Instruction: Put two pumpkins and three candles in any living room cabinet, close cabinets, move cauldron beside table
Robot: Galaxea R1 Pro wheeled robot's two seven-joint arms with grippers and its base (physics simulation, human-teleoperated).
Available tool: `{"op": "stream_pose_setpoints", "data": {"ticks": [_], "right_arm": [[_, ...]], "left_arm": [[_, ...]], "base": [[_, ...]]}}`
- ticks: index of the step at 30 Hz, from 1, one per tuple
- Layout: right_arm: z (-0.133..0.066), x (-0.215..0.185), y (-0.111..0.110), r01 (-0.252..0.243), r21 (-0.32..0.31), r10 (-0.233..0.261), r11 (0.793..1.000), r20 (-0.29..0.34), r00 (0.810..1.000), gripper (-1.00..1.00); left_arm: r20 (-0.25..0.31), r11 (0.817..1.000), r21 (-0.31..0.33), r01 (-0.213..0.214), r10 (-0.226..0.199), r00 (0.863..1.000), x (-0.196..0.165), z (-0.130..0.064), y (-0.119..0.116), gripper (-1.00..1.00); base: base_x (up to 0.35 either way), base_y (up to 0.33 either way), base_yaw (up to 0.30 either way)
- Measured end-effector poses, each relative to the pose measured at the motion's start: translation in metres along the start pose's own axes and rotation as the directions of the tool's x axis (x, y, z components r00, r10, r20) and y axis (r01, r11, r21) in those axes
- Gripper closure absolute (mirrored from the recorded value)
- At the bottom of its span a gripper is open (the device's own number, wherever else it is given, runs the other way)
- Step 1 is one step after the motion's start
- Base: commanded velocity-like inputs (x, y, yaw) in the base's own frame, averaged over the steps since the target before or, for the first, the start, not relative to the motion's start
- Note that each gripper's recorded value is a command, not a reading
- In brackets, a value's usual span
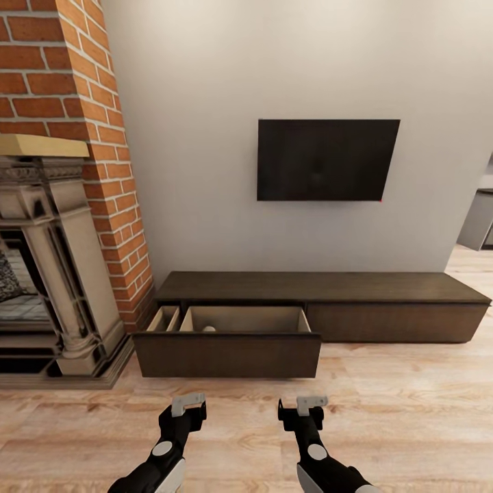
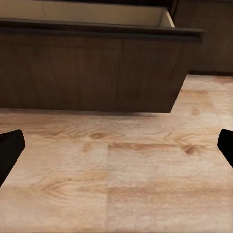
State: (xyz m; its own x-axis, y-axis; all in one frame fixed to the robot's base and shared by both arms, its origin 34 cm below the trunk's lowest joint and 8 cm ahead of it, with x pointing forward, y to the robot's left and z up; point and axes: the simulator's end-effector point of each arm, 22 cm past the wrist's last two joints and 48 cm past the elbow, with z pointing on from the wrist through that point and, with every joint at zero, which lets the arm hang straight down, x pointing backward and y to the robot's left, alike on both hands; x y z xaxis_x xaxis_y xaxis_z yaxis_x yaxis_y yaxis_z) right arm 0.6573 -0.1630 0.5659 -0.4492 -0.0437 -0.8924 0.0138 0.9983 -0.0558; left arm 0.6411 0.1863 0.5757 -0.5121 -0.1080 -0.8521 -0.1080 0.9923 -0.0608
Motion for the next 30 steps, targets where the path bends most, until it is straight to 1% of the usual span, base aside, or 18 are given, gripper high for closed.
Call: {"op": "stream_pose_setpoints", "data": {"ticks": [5, 8, 9, 11, 14, 30], "right_arm": [[0.003, 0.011, -0.001, -0.006, 0.006, 0.006, 1.000, -0.005, 1.000, -1.00], [0.006, 0.018, -0.007, -0.037, 0.025, 0.037, 0.999, -0.013, 0.999, -1.00], [0.007, 0.021, -0.011, -0.063, 0.039, 0.064, 0.997, -0.019, 0.998, -1.00], [0.009, 0.026, -0.016, -0.094, 0.057, 0.095, 0.994, -0.026, 0.995, -1.00], [0.011, 0.033, -0.018, -0.110, 0.066, 0.112, 0.992, -0.030, 0.993, -1.00], [0.021, 0.066, -0.018, -0.117, 0.070, 0.119, 0.991, -0.031, 0.992, -1.00]], "left_arm": [[0.009, 1.000, 0.002, 0.004, -0.004, 1.000, 0.004, 0.005, -0.001, -1.00], [0.018, 1.000, 0.004, 0.004, -0.005, 1.000, 0.003, 0.009, -0.001, -1.00], [0.022, 1.000, 0.004, 0.005, -0.005, 1.000, 0.002, 0.010, -0.002, -1.00], [0.025, 1.000, 0.006, 0.004, -0.004, 1.000, 0.005, 0.012, -0.002, -1.00], [0.026, 1.000, 0.008, 0.001, -0.001, 1.000, 0.010, 0.014, -0.003, -1.00], [0.024, 1.000, 0.007, -0.005, 0.005, 1.000, 0.042, 0.027, 0.001, -1.00]], "base": [[0.000, 0.000, 0.000], [0.000, 0.000, 0.000], [0.000, 0.000, 0.000], [0.000, 0.000, 0.000], [0.000, 0.000, 0.000], [0.000, 0.000, 0.000]]}}
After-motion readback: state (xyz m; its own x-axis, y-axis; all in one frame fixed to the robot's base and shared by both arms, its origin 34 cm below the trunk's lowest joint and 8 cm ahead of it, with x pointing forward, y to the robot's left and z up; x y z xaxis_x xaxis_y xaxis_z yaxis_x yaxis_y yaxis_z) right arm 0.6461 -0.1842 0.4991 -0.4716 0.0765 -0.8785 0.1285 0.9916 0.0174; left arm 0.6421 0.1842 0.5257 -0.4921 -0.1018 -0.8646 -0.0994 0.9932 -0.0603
